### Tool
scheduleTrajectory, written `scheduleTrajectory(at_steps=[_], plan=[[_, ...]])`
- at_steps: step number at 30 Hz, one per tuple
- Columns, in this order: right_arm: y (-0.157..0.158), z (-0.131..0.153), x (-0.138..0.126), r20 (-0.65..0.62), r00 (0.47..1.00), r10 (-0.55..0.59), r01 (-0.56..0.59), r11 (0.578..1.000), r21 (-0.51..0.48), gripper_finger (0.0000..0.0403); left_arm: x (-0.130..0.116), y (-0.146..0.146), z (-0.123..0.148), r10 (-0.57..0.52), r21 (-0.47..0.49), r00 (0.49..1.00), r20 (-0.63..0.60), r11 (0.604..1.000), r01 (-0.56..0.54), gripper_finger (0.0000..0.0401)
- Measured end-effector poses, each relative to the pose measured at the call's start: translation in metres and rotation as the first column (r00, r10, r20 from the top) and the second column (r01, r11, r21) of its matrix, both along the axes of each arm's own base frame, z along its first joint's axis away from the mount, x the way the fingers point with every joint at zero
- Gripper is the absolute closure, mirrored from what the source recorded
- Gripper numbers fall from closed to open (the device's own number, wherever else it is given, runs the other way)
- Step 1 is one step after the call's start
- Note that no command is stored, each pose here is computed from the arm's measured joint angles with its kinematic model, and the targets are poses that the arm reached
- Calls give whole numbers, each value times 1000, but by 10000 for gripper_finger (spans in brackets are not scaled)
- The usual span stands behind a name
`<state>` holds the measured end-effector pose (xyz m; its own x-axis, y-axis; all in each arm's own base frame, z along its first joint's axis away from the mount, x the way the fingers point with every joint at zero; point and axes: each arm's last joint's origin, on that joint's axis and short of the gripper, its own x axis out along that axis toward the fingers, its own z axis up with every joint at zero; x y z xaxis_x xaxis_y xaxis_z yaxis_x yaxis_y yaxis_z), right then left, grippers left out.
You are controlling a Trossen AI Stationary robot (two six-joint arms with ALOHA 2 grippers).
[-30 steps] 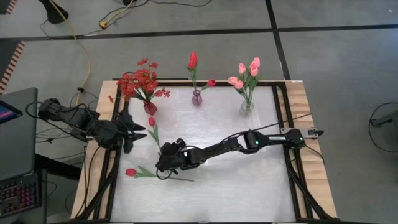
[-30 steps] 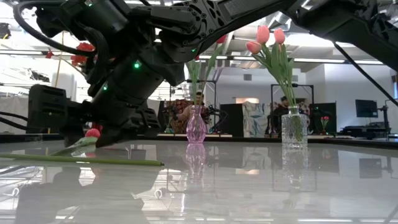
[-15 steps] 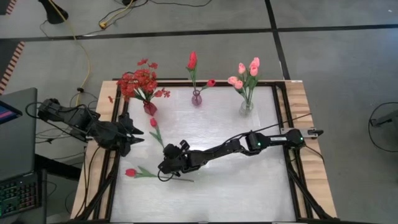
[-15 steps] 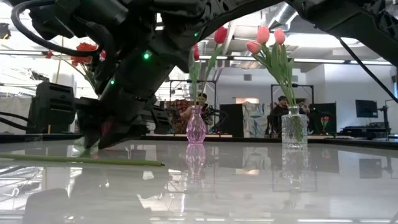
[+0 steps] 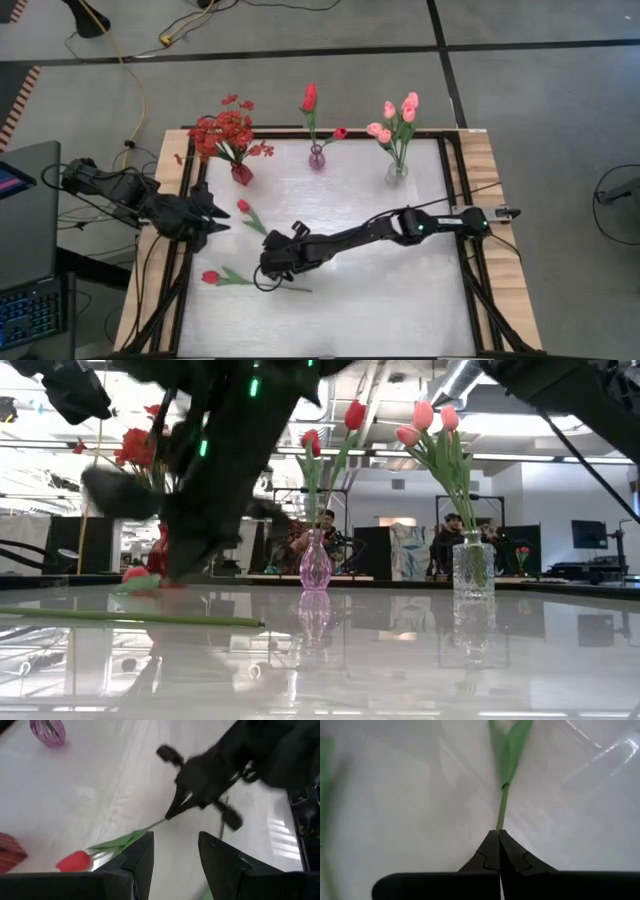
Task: Sort flowers into vase by color
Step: Put the top red tulip into the purple vase
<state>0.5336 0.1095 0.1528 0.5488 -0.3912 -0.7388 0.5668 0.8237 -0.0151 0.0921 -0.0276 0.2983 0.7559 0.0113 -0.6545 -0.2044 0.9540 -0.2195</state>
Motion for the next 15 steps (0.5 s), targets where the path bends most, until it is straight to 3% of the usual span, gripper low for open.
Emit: scheduleTrajectory(at_steps=[6, 15], plan=[[-23, 84, -23, 10, 1000, 2, -1, 999, -51, 386, 1, 0, 8, -20, -5, 995, 95, 1000, 20, 260], [-43, 155, -60, -33, 995, 90, -94, 987, -133, 386, 7, -2, 20, -37, 18, 969, 244, 999, 34, 260]])
